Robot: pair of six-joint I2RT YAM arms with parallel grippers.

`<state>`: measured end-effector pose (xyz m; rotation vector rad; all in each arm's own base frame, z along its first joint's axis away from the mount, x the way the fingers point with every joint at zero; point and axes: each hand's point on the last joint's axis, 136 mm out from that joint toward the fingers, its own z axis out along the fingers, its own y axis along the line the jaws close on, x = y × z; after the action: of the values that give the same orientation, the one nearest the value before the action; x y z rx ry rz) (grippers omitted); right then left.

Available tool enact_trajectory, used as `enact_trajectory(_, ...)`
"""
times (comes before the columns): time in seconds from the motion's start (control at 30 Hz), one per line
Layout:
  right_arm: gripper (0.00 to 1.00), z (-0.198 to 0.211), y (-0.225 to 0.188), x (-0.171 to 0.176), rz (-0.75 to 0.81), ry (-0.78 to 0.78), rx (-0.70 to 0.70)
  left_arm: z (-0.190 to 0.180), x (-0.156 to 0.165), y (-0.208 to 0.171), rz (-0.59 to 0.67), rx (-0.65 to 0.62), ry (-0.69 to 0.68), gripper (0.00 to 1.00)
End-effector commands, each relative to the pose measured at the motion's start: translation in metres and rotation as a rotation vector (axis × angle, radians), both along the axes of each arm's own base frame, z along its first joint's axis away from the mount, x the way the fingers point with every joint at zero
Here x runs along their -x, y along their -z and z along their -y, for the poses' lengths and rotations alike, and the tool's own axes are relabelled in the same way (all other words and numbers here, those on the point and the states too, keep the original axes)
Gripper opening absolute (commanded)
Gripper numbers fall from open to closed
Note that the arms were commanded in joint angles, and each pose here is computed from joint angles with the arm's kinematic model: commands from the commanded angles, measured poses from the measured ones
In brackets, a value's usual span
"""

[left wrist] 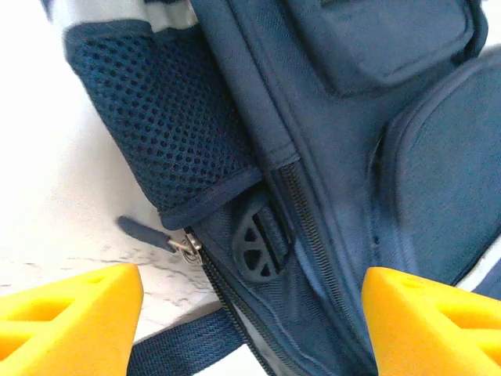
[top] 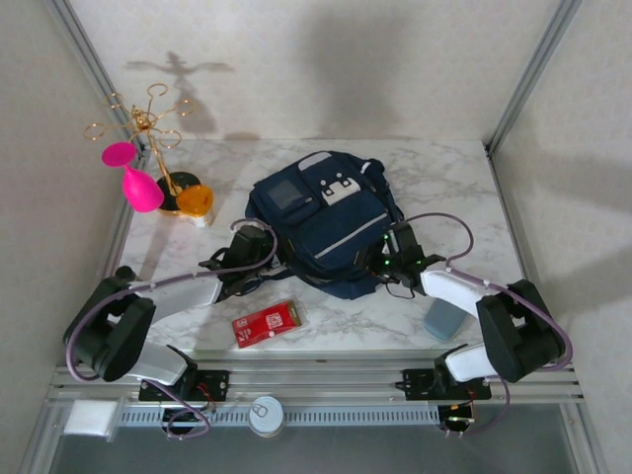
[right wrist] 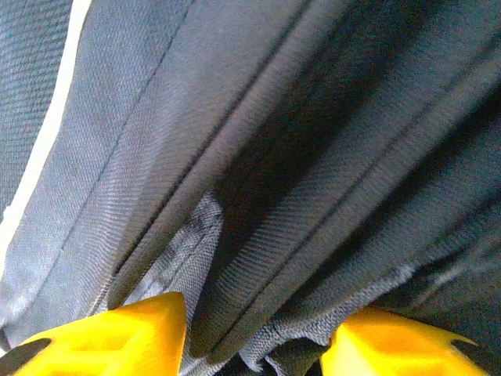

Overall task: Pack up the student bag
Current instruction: Zip the student bag at the center of the table.

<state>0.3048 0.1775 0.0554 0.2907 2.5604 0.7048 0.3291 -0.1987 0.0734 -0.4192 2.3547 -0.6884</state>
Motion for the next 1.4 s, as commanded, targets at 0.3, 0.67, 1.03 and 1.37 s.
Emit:
enact_trajectory(0.3,0.51,0.098,-0.037,-0.093,0.143,0.192,0.115,0.070,-0.011,-0.037,0.094,0.139,0.076,0.70)
enact_trajectory(0.67,0.61,0.045,-0.036,-0.016,0.044,0.064,0.138,0.014,-0.036,-0.018,0.021,0.091,-0.090,0.64)
enact_trajectory(1.03,0.64,0.002,-0.034,0.012,0.029,-0.028,0.130,0.004,-0.049,0.018,-0.070,0.198,-0.215,0.59)
enact_trajectory(1.37,0.66,0.003,-0.036,0.017,0.043,-0.036,0.135,-0.026,-0.030,0.040,-0.149,0.275,-0.405,0.62)
